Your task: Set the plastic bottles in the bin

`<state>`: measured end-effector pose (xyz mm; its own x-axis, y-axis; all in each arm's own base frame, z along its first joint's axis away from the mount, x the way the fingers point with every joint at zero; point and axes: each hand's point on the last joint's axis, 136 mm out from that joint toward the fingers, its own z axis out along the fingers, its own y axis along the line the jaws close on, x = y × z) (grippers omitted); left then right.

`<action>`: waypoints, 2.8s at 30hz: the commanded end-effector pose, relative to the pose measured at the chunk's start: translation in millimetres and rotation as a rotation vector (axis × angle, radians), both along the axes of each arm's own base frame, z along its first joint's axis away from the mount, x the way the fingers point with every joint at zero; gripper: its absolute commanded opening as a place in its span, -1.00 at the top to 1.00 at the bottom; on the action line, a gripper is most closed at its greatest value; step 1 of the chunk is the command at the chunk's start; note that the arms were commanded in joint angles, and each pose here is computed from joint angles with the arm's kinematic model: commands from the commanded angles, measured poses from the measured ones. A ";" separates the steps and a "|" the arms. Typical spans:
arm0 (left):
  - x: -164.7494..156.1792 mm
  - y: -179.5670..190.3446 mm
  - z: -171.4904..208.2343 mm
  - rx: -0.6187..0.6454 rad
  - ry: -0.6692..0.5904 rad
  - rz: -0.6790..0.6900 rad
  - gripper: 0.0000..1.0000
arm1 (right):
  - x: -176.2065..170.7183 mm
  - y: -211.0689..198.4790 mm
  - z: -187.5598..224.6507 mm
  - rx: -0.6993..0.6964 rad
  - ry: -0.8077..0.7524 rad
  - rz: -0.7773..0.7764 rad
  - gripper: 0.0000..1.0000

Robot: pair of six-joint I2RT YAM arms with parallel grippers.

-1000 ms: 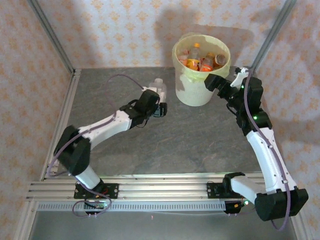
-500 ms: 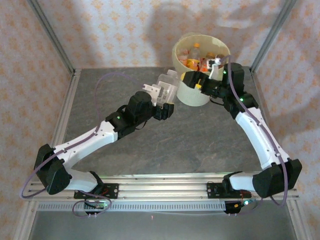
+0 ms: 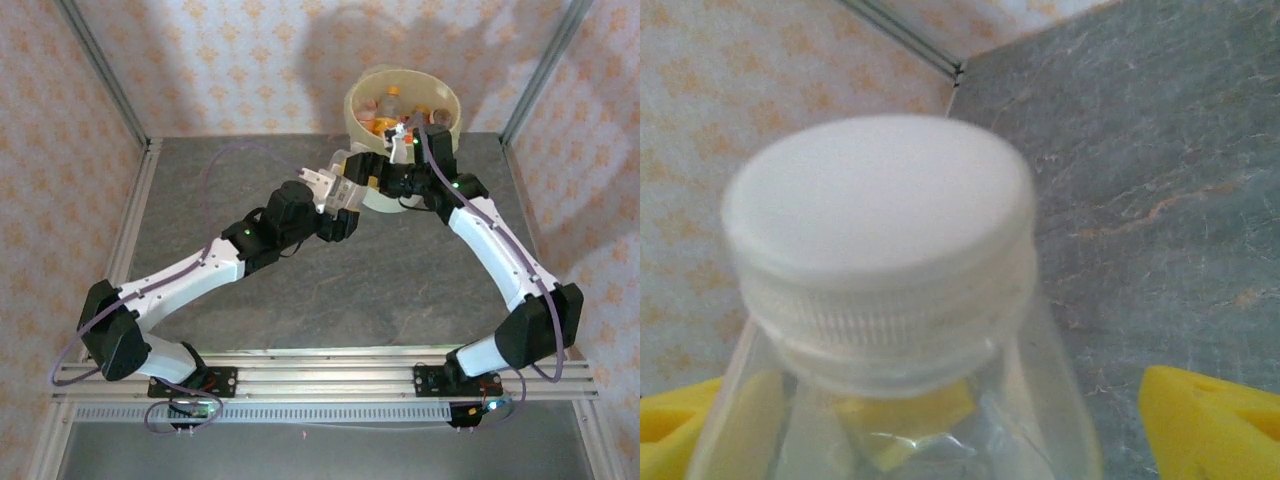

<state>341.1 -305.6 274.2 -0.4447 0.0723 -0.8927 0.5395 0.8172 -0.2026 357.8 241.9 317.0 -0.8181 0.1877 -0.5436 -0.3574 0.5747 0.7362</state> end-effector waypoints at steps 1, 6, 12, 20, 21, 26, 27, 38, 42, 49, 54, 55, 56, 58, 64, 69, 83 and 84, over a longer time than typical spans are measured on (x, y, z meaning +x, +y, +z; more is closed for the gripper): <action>3.0 -6.0 26.6 -0.027 -0.071 -0.013 -0.25 | -3.8 6.8 19.7 0.041 -0.033 0.028 -0.60; 2.7 -13.3 25.0 -0.030 -0.061 -0.043 -0.26 | -3.7 14.7 20.5 0.105 0.004 0.051 -0.41; 1.9 -21.0 21.5 -0.019 -0.031 -0.076 -0.28 | -2.2 15.3 18.0 0.098 0.008 0.056 -0.10; 9.1 -18.2 8.8 0.016 0.026 -0.028 -0.43 | 3.1 7.7 18.8 0.049 -0.021 0.012 0.16; 10.2 -17.8 7.9 0.023 0.029 -0.021 -0.46 | 4.7 6.0 19.3 0.039 -0.030 0.002 0.18; 10.8 -19.8 18.6 -0.026 0.010 -0.022 -0.98 | 25.5 -13.6 35.3 -0.013 -0.096 -0.135 0.25; 11.8 -18.6 21.0 -0.037 0.003 -0.011 -1.00 | 28.8 -14.8 42.2 -0.019 -0.124 -0.142 0.26; 17.1 36.7 26.9 -0.077 -0.082 0.246 -1.00 | 99.2 -100.8 139.2 -0.159 -0.434 -0.410 0.31; 18.6 54.3 19.1 -0.054 -0.070 0.313 -1.00 | 134.3 -134.2 138.3 -0.231 -0.436 -0.514 0.31; 21.7 91.4 10.9 -0.040 -0.072 0.472 -1.00 | 176.1 -150.0 118.6 -0.195 -0.330 -0.422 0.26; 20.2 116.7 1.9 -0.056 -0.056 0.548 -1.00 | 179.4 -147.0 94.5 -0.245 -0.262 -0.336 0.14; 19.5 121.0 -0.7 -0.060 -0.051 0.561 -1.00 | 179.4 -145.9 89.7 -0.253 -0.257 -0.318 0.09; 19.6 125.7 -2.4 -0.065 -0.047 0.574 -1.00 | 179.1 -144.9 86.4 -0.255 -0.252 -0.306 0.03; 19.6 133.4 -4.9 -0.076 -0.040 0.596 -1.00 | 178.2 -143.9 81.8 -0.266 -0.250 -0.288 -0.13; 19.3 143.7 -3.8 -0.100 -0.040 0.625 -1.00 | 184.1 -151.6 73.2 -0.307 -0.243 -0.318 -0.45; 17.9 146.0 -6.8 -0.101 -0.032 0.634 -1.00 | 188.4 -174.2 71.2 -0.384 -0.225 -0.439 -0.54; 23.3 145.2 -14.1 -0.108 -0.010 0.649 -1.00 | 158.1 -172.7 57.3 -0.364 -0.125 -0.448 -0.47; 23.6 144.8 -14.6 -0.105 -0.009 0.649 -1.00 | 156.5 -169.4 52.7 -0.363 -0.114 -0.434 -0.47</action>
<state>360.7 -168.8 260.8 -0.3748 -0.2744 -0.8856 -0.0106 0.9564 -0.2918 527.0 58.1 355.4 -0.6414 0.2775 -0.7153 -0.0393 0.9192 0.3919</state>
